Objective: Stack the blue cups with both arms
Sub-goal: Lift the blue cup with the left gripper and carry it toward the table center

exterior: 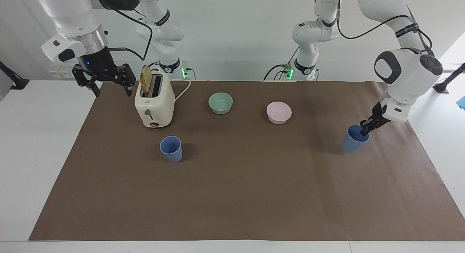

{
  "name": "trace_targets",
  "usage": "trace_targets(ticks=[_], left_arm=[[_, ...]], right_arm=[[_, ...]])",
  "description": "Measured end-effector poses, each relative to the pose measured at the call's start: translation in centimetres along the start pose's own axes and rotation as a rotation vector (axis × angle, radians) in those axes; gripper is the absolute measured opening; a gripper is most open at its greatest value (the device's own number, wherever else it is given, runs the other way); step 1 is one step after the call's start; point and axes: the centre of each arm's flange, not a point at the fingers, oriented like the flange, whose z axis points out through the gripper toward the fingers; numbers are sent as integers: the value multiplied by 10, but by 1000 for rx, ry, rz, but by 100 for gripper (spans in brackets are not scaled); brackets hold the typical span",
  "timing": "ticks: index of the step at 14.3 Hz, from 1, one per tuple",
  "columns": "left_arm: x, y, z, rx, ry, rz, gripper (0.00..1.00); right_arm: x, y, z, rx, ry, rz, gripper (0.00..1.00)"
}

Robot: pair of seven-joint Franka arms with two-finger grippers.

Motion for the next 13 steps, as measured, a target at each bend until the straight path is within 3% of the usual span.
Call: trace_targets(ticks=[2, 5, 13], left_arm=[[4, 15, -45, -9, 5, 14, 4], [-2, 53, -76, -26, 27, -21, 4], [-67, 232, -56, -60, 6, -113, 4]], right_arm=[[0, 0, 0, 0, 0, 0, 100], [0, 0, 0, 0, 0, 0, 100], [0, 0, 0, 0, 0, 0, 100]])
